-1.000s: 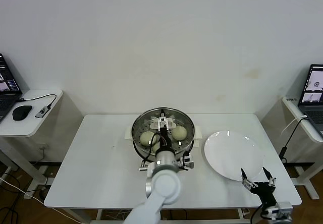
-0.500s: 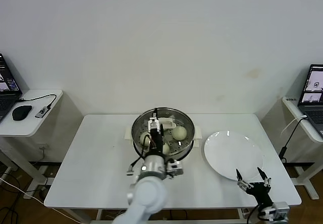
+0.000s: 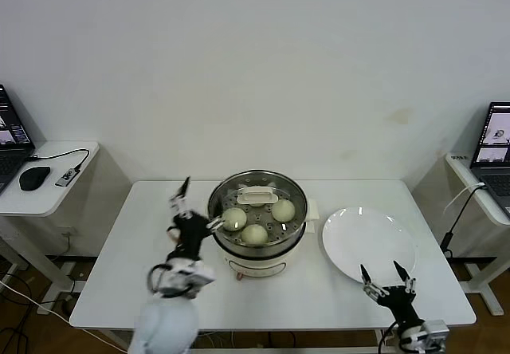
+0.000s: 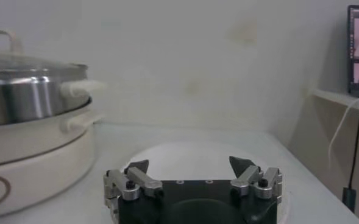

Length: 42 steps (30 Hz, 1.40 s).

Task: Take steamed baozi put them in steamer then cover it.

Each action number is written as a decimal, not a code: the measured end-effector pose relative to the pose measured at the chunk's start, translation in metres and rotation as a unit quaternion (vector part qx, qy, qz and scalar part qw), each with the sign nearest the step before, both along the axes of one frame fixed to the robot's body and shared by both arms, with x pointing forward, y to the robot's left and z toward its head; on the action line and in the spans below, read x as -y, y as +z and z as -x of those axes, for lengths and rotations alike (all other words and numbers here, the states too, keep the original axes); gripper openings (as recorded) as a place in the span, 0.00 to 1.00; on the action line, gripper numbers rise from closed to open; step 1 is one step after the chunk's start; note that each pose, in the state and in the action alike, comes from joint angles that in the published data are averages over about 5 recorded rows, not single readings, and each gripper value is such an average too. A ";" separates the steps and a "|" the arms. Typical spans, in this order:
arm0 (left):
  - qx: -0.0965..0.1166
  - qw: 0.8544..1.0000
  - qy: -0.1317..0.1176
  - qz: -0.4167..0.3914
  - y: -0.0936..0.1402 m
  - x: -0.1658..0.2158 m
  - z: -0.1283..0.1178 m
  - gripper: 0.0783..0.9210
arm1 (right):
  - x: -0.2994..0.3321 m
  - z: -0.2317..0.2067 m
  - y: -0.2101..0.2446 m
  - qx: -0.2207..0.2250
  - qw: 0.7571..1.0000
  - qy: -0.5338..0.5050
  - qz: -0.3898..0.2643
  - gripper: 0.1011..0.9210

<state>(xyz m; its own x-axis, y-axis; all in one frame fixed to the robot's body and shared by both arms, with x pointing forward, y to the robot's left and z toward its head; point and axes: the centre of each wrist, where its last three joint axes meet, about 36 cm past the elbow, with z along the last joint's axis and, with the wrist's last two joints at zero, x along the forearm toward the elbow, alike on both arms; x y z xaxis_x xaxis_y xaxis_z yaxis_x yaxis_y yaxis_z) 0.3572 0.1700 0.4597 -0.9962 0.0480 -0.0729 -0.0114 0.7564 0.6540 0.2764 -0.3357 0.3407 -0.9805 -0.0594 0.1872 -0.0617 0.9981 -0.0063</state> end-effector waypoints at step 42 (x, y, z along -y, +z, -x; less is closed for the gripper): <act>-0.230 0.946 0.088 0.210 -0.078 -0.060 0.135 0.88 | -0.049 0.028 0.020 -0.038 0.999 -0.003 0.005 0.88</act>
